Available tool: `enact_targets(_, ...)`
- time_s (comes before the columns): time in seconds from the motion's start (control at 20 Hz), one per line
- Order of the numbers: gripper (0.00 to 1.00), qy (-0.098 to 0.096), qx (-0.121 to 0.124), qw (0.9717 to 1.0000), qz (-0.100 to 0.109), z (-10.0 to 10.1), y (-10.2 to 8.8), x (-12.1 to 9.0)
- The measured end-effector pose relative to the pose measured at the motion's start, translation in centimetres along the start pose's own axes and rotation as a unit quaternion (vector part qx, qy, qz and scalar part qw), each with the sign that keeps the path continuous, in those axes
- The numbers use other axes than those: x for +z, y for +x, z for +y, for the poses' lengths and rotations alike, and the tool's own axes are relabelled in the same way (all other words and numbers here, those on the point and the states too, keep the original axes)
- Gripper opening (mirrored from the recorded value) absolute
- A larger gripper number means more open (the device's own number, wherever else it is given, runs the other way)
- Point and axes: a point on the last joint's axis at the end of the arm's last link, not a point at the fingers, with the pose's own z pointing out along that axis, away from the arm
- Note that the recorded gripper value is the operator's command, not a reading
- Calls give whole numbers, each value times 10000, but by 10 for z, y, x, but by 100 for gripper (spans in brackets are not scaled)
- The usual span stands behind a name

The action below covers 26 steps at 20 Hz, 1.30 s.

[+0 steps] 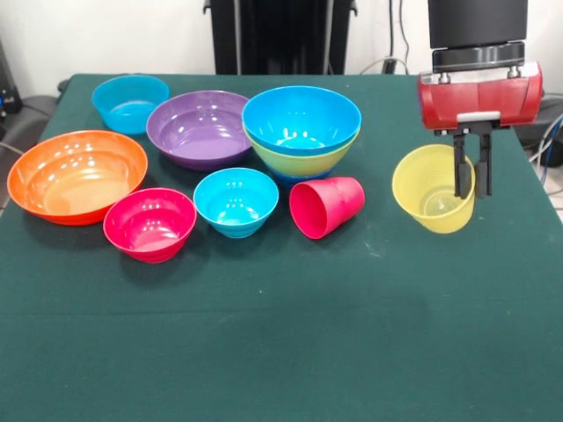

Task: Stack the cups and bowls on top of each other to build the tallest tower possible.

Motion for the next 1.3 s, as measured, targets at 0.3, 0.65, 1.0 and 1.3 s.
enact_targets(0.3, 0, 19, -34, 10000, -81, 0, -6, -9)
enact_targets(0.65, 0, 35, -68, 9998, -185, 1, -15, -20)
enact_targets(1.0, 0, 101, -110, 9995, -277, -2, -20, -31)
enact_targets(1.3, 0, 206, -144, 9992, -326, -9, -22, -39)
